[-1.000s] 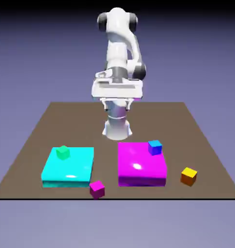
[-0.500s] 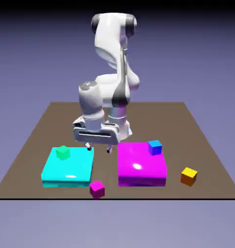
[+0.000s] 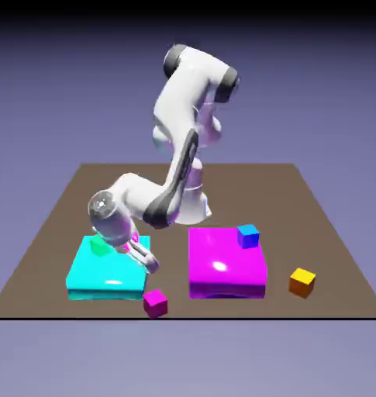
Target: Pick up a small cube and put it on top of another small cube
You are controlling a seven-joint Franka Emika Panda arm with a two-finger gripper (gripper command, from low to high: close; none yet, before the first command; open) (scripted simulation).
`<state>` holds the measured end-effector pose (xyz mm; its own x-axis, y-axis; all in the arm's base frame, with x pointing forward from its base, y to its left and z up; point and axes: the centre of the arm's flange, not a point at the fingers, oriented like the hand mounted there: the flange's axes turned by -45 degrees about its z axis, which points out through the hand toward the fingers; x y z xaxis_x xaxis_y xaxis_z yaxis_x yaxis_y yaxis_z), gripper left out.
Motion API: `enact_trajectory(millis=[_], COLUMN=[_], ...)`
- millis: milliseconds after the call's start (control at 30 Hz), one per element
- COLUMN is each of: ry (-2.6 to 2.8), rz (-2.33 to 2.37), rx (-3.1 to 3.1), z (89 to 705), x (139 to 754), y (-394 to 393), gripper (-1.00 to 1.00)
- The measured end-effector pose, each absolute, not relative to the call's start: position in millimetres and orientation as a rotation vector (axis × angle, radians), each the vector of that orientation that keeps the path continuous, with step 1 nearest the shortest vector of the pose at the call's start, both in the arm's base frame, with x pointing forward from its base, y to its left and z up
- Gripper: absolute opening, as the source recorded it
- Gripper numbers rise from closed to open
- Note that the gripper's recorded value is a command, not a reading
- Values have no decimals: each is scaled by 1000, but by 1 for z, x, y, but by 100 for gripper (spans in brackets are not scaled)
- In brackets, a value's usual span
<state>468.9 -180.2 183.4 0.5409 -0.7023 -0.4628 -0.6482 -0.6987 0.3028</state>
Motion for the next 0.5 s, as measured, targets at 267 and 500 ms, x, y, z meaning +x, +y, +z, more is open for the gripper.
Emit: enact_trajectory(millis=[267,500], ry=[-1421,-1816], rz=[-871,-650], rx=[2336,1943], z=[187,190], x=[479,499], y=[-189,-166], gripper=[0,0])
